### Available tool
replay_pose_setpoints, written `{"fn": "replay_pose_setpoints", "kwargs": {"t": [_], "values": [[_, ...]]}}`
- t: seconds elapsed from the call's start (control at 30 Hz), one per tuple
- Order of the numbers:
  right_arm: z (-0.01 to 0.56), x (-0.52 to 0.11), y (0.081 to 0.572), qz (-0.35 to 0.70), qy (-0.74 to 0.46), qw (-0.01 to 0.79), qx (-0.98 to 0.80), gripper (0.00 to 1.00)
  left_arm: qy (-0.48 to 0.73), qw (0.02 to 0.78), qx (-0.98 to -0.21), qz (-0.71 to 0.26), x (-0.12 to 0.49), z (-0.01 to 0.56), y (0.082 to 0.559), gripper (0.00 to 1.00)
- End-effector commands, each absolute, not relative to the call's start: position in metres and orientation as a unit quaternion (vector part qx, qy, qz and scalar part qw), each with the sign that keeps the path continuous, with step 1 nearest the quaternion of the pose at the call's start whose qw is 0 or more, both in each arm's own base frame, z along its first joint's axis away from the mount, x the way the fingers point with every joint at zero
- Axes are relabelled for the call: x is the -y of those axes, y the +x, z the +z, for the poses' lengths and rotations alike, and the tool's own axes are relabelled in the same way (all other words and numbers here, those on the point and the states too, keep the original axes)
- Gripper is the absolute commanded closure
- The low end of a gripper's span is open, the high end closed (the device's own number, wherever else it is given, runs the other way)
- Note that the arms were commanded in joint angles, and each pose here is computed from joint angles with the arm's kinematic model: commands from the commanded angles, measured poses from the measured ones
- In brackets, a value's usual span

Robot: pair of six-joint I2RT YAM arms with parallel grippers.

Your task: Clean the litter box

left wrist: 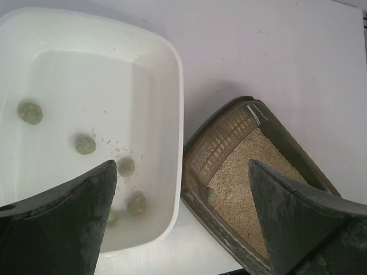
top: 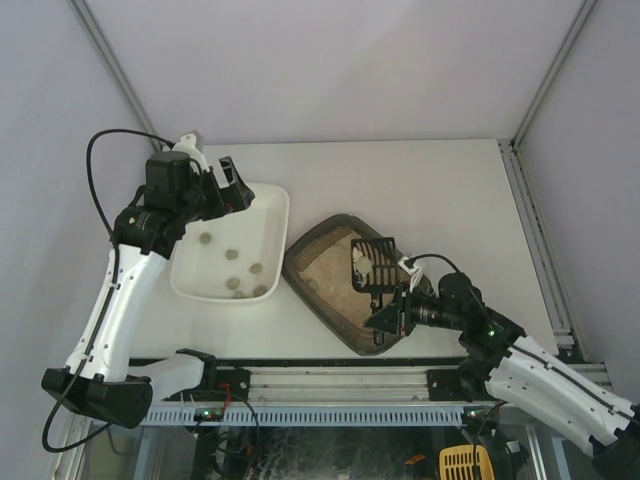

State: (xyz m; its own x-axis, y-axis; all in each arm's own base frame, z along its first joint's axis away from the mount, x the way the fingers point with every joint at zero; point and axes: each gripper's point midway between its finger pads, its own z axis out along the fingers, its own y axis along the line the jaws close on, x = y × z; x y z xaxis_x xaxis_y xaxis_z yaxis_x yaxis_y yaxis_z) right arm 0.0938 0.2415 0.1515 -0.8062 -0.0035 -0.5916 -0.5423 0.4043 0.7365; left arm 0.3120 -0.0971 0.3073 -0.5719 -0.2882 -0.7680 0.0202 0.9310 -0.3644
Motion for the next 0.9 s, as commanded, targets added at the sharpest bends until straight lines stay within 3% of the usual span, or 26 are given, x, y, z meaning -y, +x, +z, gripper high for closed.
{"fn": "replay_pose_setpoints", "kwargs": {"t": [0.0,0.1,0.23,0.37,0.5,0.63,0.73,0.87], "values": [[0.181,-0.241,0.117,0.520,-0.161,0.342,-0.766,1.00,-0.069,0.489,-0.853,-0.168,0.094,0.322,0.315,0.00],[0.178,-0.245,0.109,0.521,-0.177,0.321,-0.771,1.00,-0.067,0.488,-0.854,-0.167,0.094,0.320,0.314,0.00],[0.188,-0.234,0.123,0.535,-0.133,0.349,-0.758,1.00,-0.065,0.489,-0.853,-0.170,0.094,0.321,0.312,0.00],[0.175,-0.240,0.112,0.528,-0.159,0.299,-0.779,1.00,-0.066,0.490,-0.853,-0.167,0.093,0.321,0.312,0.00],[0.190,-0.229,0.128,0.555,-0.111,0.331,-0.755,1.00,-0.067,0.490,-0.853,-0.168,0.093,0.321,0.312,0.00],[0.177,-0.243,0.110,0.545,-0.156,0.272,-0.778,1.00,-0.069,0.489,-0.853,-0.167,0.092,0.320,0.313,0.00],[0.192,-0.232,0.125,0.574,-0.105,0.297,-0.755,1.00,-0.070,0.487,-0.854,-0.171,0.094,0.319,0.314,0.00],[0.193,-0.243,0.109,0.597,-0.125,0.257,-0.749,1.00,-0.069,0.487,-0.854,-0.170,0.093,0.319,0.314,0.00]]}}
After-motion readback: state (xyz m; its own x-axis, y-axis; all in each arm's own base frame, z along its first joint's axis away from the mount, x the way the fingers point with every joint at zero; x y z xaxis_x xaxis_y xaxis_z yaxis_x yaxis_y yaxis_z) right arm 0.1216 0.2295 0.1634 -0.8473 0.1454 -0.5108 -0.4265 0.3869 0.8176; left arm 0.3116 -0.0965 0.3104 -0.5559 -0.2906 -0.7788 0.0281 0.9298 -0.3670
